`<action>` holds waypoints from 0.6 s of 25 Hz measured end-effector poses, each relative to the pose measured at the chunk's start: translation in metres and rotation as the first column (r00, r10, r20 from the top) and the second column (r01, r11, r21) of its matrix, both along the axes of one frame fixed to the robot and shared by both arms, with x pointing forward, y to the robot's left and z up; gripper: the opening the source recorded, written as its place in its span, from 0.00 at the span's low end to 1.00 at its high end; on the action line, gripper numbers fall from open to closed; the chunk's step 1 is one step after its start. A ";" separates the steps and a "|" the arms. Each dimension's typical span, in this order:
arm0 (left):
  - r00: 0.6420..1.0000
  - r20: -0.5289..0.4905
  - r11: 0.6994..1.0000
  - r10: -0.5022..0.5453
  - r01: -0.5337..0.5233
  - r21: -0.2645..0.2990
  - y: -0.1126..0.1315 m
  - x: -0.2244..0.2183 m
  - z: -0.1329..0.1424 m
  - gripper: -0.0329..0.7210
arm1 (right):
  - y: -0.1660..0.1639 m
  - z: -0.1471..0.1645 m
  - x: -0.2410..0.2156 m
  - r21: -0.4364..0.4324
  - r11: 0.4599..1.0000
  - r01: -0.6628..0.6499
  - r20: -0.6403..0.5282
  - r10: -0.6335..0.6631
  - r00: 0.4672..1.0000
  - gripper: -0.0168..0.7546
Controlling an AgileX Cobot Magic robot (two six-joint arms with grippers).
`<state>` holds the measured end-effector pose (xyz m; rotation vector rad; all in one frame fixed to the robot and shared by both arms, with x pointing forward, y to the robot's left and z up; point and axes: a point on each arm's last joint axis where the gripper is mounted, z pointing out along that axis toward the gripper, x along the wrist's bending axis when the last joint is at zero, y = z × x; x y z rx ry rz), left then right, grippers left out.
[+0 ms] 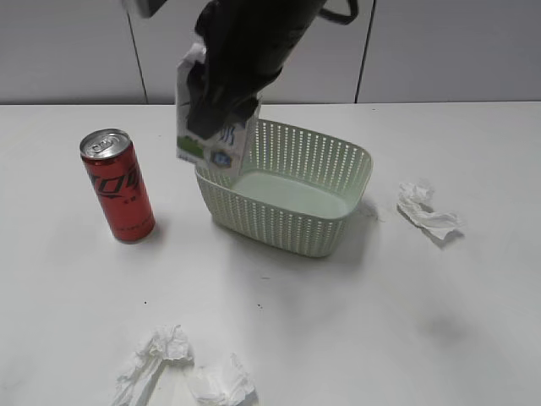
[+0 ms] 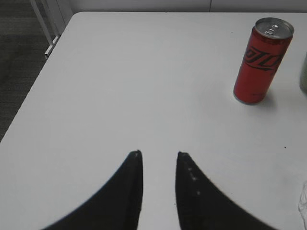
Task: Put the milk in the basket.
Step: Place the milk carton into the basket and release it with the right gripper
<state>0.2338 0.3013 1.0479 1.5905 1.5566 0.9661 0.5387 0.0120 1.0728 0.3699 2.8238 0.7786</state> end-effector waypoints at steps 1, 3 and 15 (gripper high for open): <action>1.000 0.000 1.000 0.000 0.000 0.000 0.000 0.000 0.000 0.31 | -0.008 0.006 0.004 0.009 1.000 0.019 0.009 -0.019 1.000 0.47; 1.000 0.000 1.000 0.000 0.000 0.000 0.000 0.000 0.000 0.31 | -0.022 0.014 0.013 0.020 0.998 0.059 0.023 -0.059 0.998 0.47; 1.000 0.000 1.000 0.000 0.000 0.000 0.000 0.000 0.000 0.31 | -0.070 -0.002 0.064 0.016 0.974 0.225 0.032 -0.225 0.974 0.47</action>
